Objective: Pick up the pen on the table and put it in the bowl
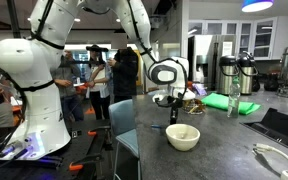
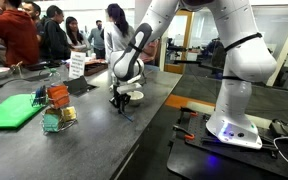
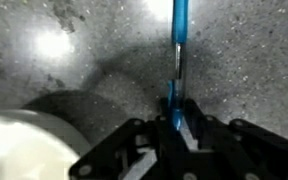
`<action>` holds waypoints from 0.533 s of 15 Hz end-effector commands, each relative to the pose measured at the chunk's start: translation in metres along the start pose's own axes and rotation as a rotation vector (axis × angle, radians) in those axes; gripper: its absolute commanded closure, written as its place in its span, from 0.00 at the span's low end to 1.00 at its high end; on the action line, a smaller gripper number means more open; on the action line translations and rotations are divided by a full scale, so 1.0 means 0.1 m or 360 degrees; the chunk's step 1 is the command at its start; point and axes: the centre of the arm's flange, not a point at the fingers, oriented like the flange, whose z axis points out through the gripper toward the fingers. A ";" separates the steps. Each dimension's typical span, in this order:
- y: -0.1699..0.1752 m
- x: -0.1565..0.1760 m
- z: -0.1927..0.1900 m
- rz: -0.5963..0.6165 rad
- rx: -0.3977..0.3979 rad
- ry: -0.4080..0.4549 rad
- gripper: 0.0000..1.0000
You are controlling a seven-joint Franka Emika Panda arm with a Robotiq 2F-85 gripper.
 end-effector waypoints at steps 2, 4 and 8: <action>-0.05 -0.03 0.00 -0.0039 -0.0036 -0.0033 0.97; -0.08 -0.09 -0.05 -0.0081 -0.0054 -0.0059 0.96; -0.09 -0.21 -0.30 -0.0202 -0.0139 -0.0176 0.96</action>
